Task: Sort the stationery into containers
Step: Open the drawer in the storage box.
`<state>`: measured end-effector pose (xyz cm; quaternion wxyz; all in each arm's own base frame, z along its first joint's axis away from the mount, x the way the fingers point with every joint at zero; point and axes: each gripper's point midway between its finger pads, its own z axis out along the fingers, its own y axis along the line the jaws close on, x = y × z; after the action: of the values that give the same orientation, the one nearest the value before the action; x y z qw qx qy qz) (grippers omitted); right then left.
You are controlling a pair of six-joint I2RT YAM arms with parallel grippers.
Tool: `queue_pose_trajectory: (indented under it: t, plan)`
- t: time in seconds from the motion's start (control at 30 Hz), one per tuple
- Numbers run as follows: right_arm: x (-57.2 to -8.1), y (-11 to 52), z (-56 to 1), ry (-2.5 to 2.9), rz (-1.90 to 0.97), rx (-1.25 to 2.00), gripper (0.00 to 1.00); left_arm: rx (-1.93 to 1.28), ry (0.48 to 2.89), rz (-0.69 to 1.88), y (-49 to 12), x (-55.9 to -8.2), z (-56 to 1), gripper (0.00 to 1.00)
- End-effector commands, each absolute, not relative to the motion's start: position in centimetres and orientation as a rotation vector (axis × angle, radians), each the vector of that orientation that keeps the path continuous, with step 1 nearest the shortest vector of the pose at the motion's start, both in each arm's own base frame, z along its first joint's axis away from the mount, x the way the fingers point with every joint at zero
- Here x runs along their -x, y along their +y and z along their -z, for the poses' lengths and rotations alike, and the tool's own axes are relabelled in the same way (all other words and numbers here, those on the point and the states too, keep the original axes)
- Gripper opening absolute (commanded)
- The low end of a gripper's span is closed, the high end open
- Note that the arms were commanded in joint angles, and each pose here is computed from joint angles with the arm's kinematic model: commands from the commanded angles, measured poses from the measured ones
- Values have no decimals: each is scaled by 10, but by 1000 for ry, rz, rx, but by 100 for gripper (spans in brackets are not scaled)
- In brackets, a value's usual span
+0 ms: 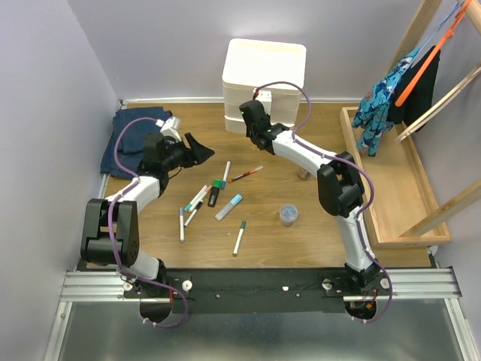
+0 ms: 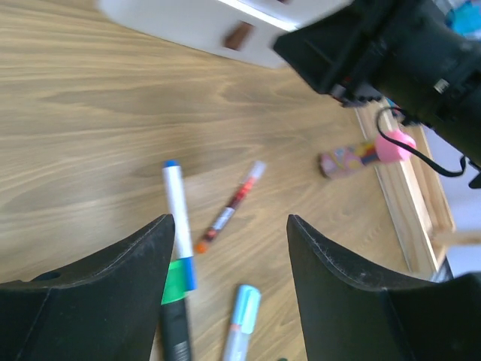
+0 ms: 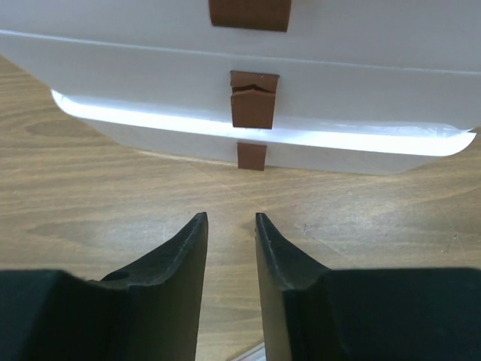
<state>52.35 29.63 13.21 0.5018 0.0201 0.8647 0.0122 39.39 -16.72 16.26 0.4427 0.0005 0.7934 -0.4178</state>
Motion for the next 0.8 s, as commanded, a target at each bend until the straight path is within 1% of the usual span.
queue_pose_trajectory:
  t: [0.0, 0.17, 0.4, 0.77]
  plan:
    - [-544, 290, -148, 1990, 36, -103, 45, 118, 1903, 992, -113, -401, -171, 70]
    - [-543, 291, -146, 1993, 38, -87, 46, 134, 1905, 917, -77, -411, -160, 71]
    - [-551, 291, -157, 1950, 54, -76, 45, 154, 1903, 1003, -82, -420, -156, 71]
    - [-564, 279, -167, 1920, 77, -80, 45, 132, 1855, 997, -80, -415, -167, 71]
